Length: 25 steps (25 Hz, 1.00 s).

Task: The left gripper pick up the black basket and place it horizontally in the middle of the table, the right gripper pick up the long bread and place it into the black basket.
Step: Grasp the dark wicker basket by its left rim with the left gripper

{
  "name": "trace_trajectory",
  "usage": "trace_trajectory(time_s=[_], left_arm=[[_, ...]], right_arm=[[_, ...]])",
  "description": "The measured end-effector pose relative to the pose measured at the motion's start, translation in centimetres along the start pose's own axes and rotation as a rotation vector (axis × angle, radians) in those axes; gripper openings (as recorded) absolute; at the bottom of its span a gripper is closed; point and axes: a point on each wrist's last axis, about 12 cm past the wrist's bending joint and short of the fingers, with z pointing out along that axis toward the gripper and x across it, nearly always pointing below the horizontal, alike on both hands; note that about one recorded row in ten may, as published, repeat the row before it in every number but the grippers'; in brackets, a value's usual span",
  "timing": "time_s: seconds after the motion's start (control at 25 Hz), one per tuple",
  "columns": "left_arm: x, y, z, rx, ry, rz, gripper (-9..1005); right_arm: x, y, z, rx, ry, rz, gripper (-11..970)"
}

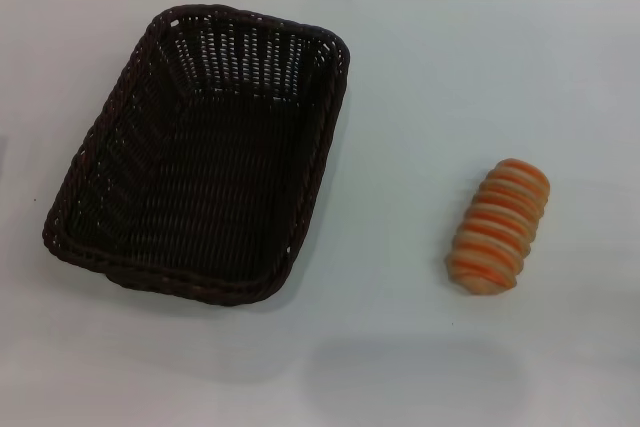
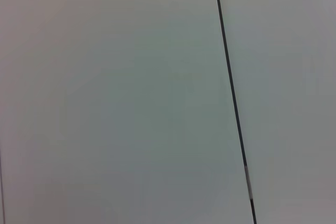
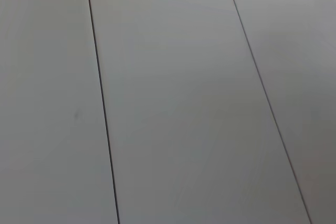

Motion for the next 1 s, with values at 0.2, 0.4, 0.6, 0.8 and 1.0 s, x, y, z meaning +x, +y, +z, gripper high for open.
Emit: trace_trajectory(time_s=[0.2, 0.4, 0.6, 0.8, 1.0], left_arm=[[-0.1, 0.0, -0.1, 0.004, -0.013, -0.005, 757], [-0.4, -0.4, 0.0, 0.029, -0.028, -0.022, 756], [-1.7, -1.2, 1.2, 0.079, -0.074, -0.042, 756], [-4.3, -2.8, 4.0, 0.185, -0.033, -0.028, 754], [-8.2, -5.0, 6.2, 0.336, 0.048, 0.075, 753]], right_arm=[[0.0, 0.0, 0.0, 0.0, 0.001, 0.0, 816], [0.1, 0.2, 0.1, -0.01, 0.003, 0.004, 816], [0.2, 0.1, 0.0, -0.012, 0.015, 0.006, 815], [0.3, 0.3, 0.1, -0.028, 0.027, 0.013, 815], [0.3, 0.5, 0.1, -0.029, 0.028, 0.022, 815]])
